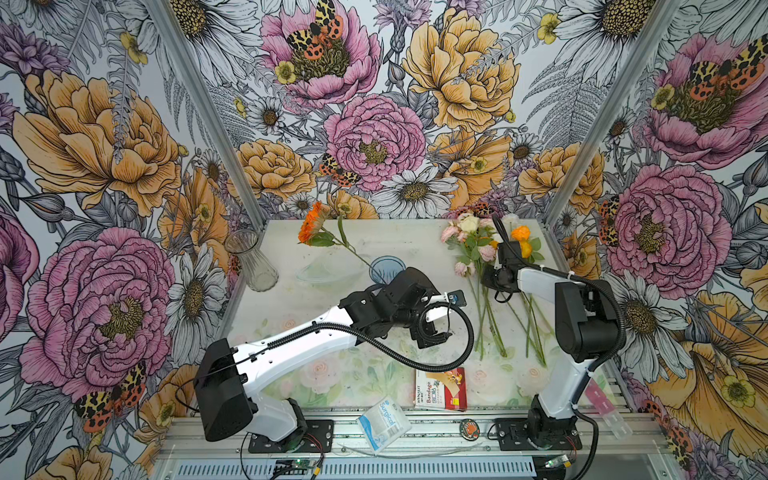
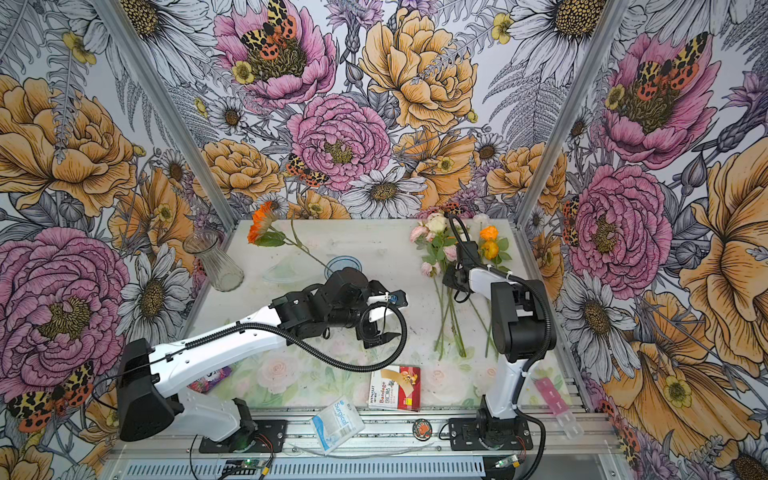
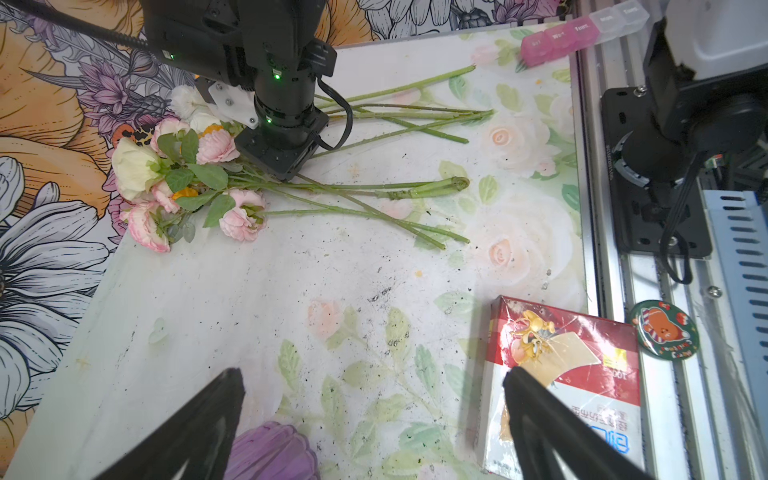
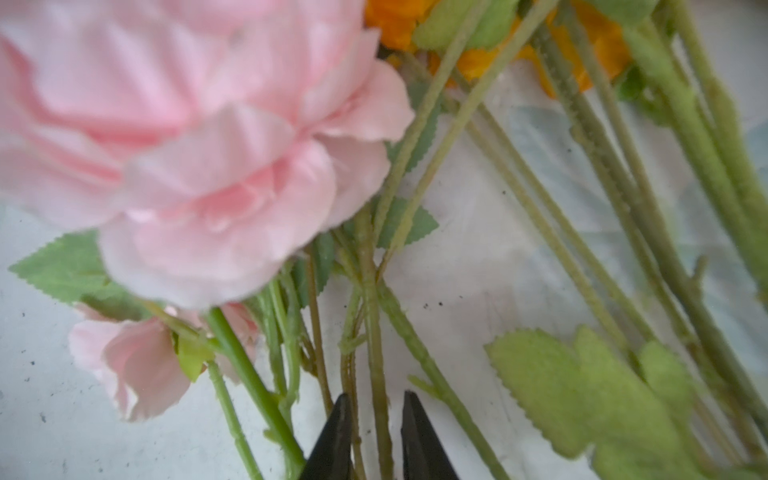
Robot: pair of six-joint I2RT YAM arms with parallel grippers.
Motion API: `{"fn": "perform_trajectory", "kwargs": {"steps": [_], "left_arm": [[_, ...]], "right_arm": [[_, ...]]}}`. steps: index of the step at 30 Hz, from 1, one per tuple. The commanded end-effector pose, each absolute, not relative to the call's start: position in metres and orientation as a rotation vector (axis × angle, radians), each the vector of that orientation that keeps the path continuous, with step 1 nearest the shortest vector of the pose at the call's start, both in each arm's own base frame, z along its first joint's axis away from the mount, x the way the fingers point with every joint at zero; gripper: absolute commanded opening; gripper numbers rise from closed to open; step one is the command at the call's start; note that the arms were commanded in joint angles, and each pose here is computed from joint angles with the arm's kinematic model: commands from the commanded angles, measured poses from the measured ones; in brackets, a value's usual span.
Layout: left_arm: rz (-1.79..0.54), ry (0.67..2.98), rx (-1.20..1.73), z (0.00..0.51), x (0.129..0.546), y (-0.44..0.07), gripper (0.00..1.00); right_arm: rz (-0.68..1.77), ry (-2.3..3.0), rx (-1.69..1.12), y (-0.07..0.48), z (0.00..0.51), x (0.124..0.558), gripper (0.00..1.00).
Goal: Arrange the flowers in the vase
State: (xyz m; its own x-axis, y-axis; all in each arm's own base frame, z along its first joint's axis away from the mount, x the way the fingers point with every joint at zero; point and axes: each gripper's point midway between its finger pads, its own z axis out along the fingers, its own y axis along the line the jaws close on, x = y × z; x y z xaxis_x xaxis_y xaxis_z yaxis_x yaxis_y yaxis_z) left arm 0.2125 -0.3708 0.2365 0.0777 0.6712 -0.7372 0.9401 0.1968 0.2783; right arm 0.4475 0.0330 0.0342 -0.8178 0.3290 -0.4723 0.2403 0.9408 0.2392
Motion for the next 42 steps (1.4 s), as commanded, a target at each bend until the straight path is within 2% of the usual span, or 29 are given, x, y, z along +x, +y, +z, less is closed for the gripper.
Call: {"fn": "perform_trajectory", "kwargs": {"steps": [1, 5, 10, 13, 20, 30, 36, 42], "left_arm": [[-0.371, 1.654, 1.557, 0.234, 0.212, -0.369, 0.99], [-0.349, 1.652, 1.574, 0.23, 0.21, -0.369, 0.99], [-0.332, 1.656, 1.583, 0.227, 0.21, -0.369, 0.99], [-0.322, 1.656, 1.586, 0.227, 0.21, -0.369, 0.99], [-0.318, 1.659, 1.594, 0.224, 0.209, -0.37, 0.99], [-0.296, 1.651, 1.603, 0.224, 0.208, -0.37, 0.99], [-0.285, 1.65, 1.603, 0.224, 0.209, -0.369, 0.99], [-0.276, 1.646, 1.594, 0.228, 0.21, -0.368, 0.99]], "right_arm": [[0.226, 2.59, 0.43, 0.032, 0.032, 0.452, 0.21], [0.223, 2.607, 0.429, 0.032, 0.029, 0.453, 0.16], [0.222, 2.606, 0.427, 0.032, 0.03, 0.452, 0.03], [0.206, 2.601, 0.417, 0.031, 0.033, 0.449, 0.0], [0.131, 2.556, 0.379, 0.024, 0.07, 0.434, 0.0], [-0.228, 2.556, 0.297, -0.014, 0.122, 0.408, 0.0], [-0.172, 2.486, 0.259, -0.005, 0.158, 0.405, 0.0], [-0.188, 2.32, 0.225, 0.001, 0.222, 0.401, 0.0]]}}
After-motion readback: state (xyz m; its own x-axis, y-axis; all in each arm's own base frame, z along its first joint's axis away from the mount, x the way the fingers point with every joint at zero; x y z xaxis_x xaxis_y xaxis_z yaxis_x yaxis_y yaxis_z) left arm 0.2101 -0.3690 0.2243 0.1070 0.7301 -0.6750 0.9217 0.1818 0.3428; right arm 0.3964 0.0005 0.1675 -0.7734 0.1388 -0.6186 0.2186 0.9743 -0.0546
